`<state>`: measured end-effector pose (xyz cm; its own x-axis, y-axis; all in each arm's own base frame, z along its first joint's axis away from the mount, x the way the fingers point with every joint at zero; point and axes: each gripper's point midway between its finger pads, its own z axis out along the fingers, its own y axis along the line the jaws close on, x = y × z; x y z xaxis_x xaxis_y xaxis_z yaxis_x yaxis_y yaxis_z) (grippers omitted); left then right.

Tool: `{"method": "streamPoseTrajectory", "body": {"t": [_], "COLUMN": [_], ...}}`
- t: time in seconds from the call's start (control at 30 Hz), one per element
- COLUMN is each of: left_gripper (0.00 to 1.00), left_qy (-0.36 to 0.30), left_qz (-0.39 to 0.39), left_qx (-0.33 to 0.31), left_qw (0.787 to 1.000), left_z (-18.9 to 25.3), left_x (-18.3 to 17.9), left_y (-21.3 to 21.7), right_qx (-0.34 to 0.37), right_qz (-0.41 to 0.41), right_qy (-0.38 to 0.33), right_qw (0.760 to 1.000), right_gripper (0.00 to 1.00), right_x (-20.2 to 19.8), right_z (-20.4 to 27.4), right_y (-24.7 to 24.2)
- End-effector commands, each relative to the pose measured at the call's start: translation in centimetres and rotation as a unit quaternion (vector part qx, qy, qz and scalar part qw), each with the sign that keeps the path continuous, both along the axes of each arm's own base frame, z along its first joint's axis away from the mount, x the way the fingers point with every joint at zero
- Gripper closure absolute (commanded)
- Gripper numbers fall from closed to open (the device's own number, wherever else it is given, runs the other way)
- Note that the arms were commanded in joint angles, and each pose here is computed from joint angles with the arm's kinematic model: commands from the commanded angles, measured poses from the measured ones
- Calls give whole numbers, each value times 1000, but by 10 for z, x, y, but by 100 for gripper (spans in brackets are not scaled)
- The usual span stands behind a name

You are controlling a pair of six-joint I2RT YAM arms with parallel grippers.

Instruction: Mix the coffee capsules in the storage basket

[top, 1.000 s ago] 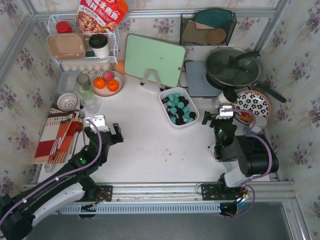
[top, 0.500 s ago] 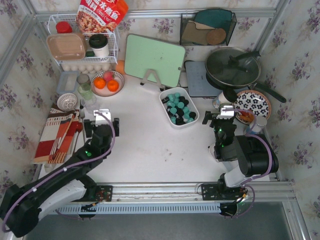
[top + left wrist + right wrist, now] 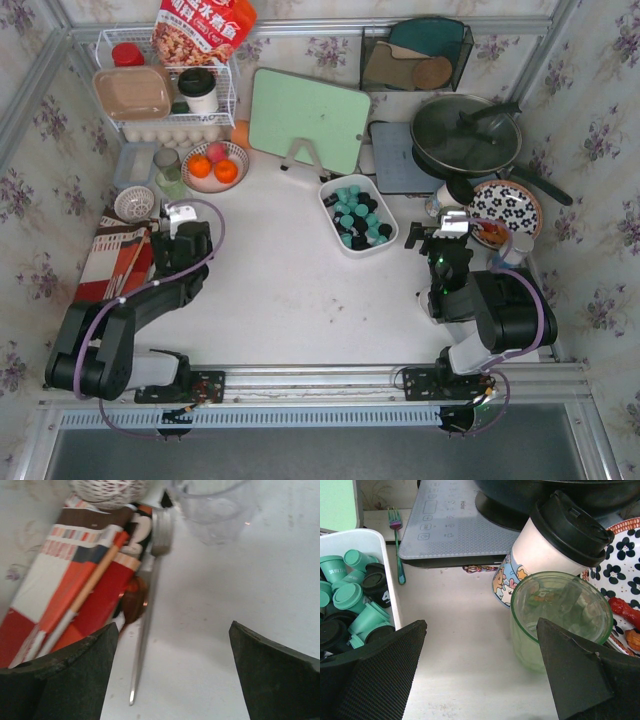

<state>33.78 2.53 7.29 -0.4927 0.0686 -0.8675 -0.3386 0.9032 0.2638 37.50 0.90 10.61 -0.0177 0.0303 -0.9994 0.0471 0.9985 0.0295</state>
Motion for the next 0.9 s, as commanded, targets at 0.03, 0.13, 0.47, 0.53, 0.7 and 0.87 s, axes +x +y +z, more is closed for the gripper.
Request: {"method": "streamPoseTrajectory", "body": {"t": [0.03,0.13,0.47,0.53,0.7,0.87], "left_gripper": [13,13,12,12,0,1], "left_qy": [-38,-69,-79,-62,-47,-48], "left_qz": [-110,-126,-142,-160,-174,-177], "left_qx": [-2,11,-71,-81,-101,-109], "left_qw": [993,990,984,982,978,977], "left_z": [15,15,-13,-15,-17,-18], "left_x": [35,34,39,44,48,47], "left_y": [-31,-28,-17,-21,-21,-21], "right_qx": [1,1,1,1,1,1], "right_qz": [-3,-3,-3,-3,-3,-3], "right_qy": [-7,-8,-7,-7,-7,-6], "right_qw": [1000,1000,1000,1000,1000,1000], "right_gripper": [0,0,0,0,0,0], "right_x": [1,1,1,1,1,1], "right_z": [4,5,4,4,4,4], "right_y": [-1,-1,-1,-1,-1,-1]}}
